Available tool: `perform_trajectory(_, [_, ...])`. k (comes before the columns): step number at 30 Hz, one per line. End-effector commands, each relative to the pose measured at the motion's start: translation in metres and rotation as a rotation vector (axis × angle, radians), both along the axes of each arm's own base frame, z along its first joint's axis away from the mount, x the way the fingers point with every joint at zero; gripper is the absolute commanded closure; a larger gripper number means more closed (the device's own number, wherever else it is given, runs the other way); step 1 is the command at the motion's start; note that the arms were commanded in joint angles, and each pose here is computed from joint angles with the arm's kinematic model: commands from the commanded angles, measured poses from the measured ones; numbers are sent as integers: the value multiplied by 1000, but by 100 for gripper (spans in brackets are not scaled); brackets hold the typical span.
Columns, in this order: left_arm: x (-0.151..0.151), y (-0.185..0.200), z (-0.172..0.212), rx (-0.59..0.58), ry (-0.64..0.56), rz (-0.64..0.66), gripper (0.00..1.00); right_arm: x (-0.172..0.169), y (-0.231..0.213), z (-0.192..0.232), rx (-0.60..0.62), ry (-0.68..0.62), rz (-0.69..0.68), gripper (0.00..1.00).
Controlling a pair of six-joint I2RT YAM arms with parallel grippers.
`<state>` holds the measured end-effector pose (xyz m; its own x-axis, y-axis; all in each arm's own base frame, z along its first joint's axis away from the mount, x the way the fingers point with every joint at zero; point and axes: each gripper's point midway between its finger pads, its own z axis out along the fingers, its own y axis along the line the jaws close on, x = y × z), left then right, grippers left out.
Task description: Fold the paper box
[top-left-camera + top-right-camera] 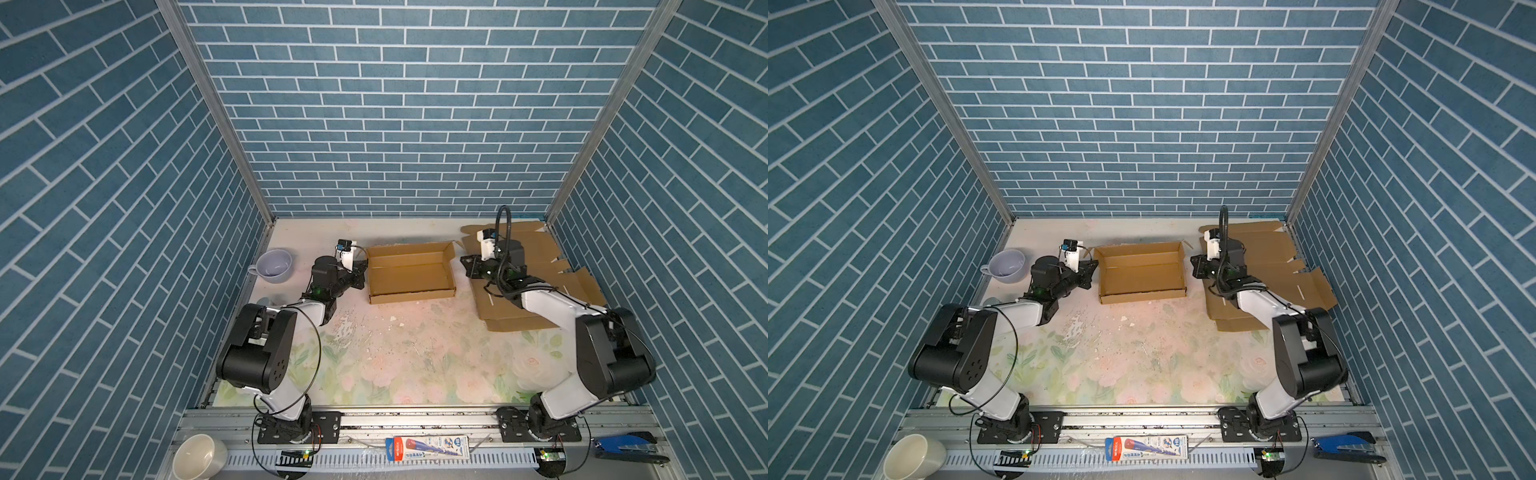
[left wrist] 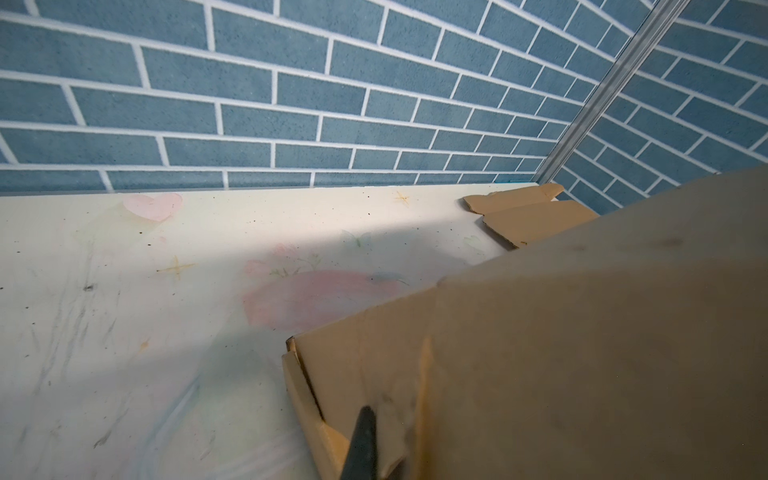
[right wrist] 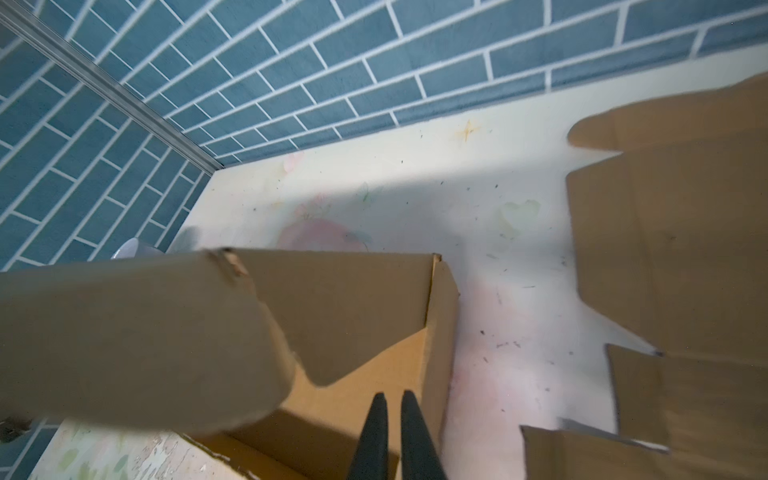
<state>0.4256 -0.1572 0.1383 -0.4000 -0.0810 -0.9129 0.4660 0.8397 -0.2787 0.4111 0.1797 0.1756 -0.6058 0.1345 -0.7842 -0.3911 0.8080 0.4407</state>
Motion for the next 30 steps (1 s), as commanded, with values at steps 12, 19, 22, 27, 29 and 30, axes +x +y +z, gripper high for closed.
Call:
perform_trajectory(12, [-17,-4,-34,91,127,-25,100,-55,11,105,-548,-279,421,45])
perform_trajectory(19, [-17,-6,-33,103,126,-37,100,-47,81,91,-755,-367,687,44])
perform_trajectory(22, [-18,-6,-34,105,128,-38,100,-41,109,84,-811,-391,762,44])
perform_trajectory(27, [-19,-7,-34,107,127,-40,100,-30,139,68,-929,-435,823,45])
perform_trajectory(29, [-19,-7,-33,108,125,-42,100,-29,148,63,-955,-442,853,47])
perform_trajectory(30, [-19,-7,-33,108,124,-43,100,-30,153,59,-962,-444,871,49])
